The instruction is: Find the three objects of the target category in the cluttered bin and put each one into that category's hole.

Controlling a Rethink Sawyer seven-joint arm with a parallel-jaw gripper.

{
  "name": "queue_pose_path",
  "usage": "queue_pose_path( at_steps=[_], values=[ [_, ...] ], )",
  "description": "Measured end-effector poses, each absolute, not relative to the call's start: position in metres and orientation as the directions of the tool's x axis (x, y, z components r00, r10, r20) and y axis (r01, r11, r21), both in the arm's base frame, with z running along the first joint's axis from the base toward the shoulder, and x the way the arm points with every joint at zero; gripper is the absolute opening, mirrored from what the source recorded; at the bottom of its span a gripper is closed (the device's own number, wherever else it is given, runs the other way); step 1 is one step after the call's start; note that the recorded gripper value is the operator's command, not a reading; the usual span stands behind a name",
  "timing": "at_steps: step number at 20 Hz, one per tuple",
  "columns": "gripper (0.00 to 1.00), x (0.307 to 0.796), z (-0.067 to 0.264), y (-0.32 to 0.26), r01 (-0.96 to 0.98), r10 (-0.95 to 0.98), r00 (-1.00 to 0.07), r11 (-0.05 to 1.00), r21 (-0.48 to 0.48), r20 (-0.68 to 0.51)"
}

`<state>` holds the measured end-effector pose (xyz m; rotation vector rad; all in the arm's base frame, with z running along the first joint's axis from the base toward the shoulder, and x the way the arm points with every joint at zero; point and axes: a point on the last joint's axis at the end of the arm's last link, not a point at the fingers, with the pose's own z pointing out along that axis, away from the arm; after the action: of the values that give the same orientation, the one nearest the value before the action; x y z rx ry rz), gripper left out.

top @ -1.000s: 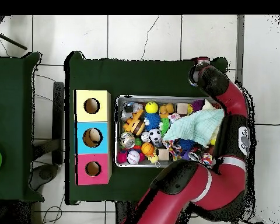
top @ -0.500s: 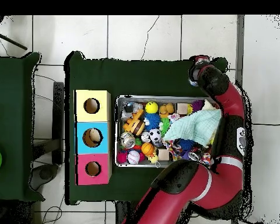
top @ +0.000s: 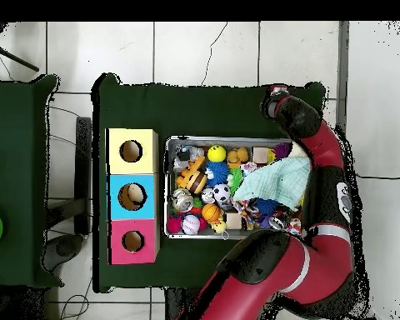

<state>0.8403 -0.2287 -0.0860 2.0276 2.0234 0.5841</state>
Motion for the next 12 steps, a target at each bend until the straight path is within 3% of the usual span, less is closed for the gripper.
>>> queue_pose_path(
  at_steps=[7, 12],
  values=[
    [0.0, 0.818, -0.084, -0.202, 0.935, 0.985, -0.056, -0.006, 0.355, 0.163],
    [0.0, 0.799, -0.08, -0.196, 0.953, 0.988, -0.085, 0.044, 0.3, 0.126]
  ],
)
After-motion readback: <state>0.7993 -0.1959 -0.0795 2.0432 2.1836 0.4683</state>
